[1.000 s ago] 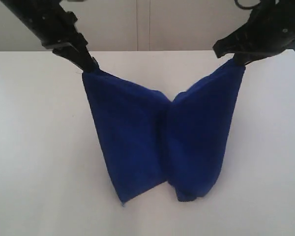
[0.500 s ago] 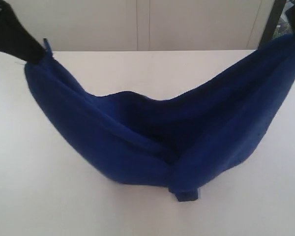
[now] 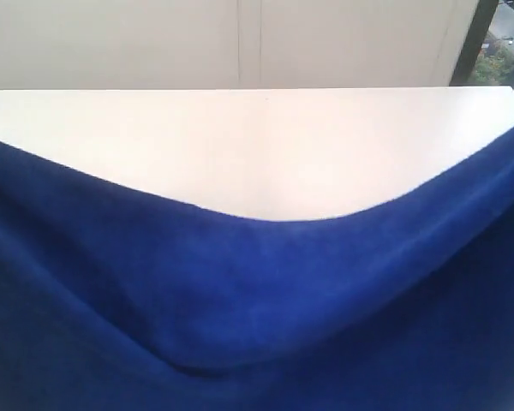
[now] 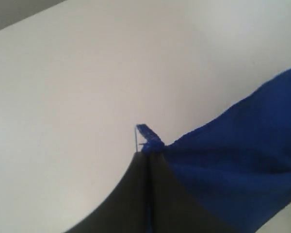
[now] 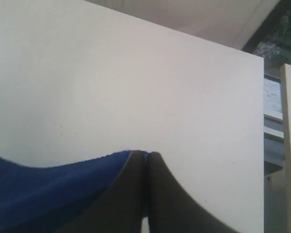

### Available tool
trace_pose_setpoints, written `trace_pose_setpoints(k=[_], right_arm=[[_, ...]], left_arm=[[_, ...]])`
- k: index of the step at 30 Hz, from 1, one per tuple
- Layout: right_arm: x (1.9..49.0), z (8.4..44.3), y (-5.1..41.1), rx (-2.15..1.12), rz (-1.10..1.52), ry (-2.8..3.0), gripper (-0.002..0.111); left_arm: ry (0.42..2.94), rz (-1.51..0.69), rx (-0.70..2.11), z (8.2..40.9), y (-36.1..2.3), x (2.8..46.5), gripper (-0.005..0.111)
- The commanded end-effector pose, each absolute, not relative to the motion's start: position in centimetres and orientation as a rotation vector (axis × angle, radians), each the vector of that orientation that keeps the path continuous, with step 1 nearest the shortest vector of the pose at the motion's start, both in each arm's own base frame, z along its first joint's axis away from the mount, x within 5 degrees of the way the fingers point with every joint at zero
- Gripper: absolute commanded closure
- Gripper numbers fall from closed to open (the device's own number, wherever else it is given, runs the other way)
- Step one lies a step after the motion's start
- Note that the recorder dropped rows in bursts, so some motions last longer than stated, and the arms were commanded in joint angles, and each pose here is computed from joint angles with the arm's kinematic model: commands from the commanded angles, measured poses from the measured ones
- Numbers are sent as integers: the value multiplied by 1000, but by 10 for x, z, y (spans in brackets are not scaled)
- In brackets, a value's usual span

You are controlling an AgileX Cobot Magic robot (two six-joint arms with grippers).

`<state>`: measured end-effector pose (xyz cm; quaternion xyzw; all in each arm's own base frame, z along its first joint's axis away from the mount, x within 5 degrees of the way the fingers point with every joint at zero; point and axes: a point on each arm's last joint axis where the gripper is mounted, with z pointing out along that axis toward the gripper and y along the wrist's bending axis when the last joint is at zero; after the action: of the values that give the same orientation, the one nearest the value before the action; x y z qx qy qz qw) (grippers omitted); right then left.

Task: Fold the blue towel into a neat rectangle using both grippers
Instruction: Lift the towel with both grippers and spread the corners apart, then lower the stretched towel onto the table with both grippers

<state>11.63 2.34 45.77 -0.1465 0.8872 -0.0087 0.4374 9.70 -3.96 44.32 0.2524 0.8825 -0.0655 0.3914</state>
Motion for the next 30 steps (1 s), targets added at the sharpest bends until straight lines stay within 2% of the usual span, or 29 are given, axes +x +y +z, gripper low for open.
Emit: trace_pose_setpoints(k=[1, 5, 9, 13, 23, 30], right_arm=[[163, 438, 34, -366, -68, 2271, 108], [215, 393, 46, -388, -113, 2359, 108], [266, 342, 52, -349, -234, 2383, 108], [304, 308, 60, -379, -289, 2357, 108], [364, 232, 55, -309, -217, 2372, 108], [386, 216, 29, -185, -210, 2382, 108]], left_arm=[[2355, -164, 608, 405, -52, 144, 107], [2430, -111, 576, 355, -62, 192, 107], [2369, 16, 492, 302, -65, 243, 107], [2337, -5, 401, 261, -67, 281, 107], [2189, -39, 275, 211, -53, 338, 107], [2167, -39, 195, 192, -40, 359, 107]])
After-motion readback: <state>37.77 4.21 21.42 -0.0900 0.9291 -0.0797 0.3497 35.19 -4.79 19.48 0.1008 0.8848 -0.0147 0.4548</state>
